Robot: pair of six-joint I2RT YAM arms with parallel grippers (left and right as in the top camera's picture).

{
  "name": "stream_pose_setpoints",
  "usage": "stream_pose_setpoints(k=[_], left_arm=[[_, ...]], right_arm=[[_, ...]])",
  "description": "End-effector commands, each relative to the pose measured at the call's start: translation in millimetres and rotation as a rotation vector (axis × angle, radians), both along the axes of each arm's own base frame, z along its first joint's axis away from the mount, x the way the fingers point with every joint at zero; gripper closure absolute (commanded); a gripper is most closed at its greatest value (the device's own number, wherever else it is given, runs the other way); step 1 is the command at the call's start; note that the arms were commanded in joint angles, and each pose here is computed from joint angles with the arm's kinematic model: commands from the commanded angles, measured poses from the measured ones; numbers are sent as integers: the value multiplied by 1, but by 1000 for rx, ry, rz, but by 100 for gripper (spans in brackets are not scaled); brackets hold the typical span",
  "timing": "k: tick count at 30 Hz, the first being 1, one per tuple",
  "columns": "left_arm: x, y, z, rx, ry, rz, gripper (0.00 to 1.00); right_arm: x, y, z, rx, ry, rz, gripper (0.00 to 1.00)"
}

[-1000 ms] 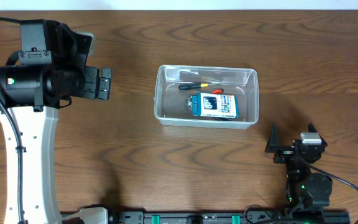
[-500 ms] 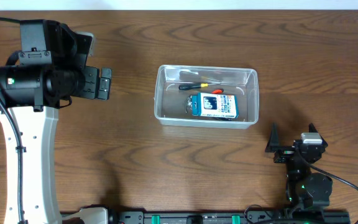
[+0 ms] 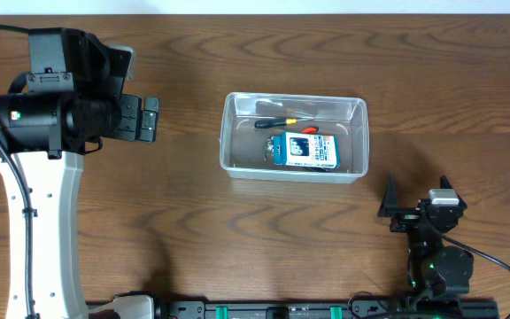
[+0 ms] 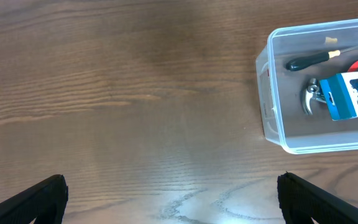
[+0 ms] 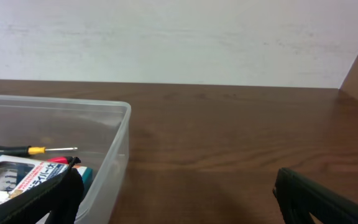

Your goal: Pack container

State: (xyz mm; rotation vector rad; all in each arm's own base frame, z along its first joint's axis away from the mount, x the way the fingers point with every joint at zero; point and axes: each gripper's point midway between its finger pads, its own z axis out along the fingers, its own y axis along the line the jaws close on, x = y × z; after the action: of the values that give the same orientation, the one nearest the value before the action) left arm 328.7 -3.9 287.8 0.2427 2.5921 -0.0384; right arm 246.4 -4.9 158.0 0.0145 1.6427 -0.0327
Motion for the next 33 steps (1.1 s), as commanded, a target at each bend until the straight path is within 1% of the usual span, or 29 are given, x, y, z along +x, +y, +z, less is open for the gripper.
stream_pose_setpoints(k=[1, 25, 30, 33], left_arm=[[0, 1, 4, 8, -11, 6, 2], [0, 1, 4, 8, -11, 6, 2], [-5, 0, 12, 9, -38, 6, 2], [-15, 0, 26, 10, -86, 6, 2]], right_arm=[[0, -5, 0, 15, -1, -25, 1], [0, -5, 0, 15, -1, -25, 1], [0, -5, 0, 15, -1, -25, 1], [0, -5, 0, 15, -1, -25, 1]])
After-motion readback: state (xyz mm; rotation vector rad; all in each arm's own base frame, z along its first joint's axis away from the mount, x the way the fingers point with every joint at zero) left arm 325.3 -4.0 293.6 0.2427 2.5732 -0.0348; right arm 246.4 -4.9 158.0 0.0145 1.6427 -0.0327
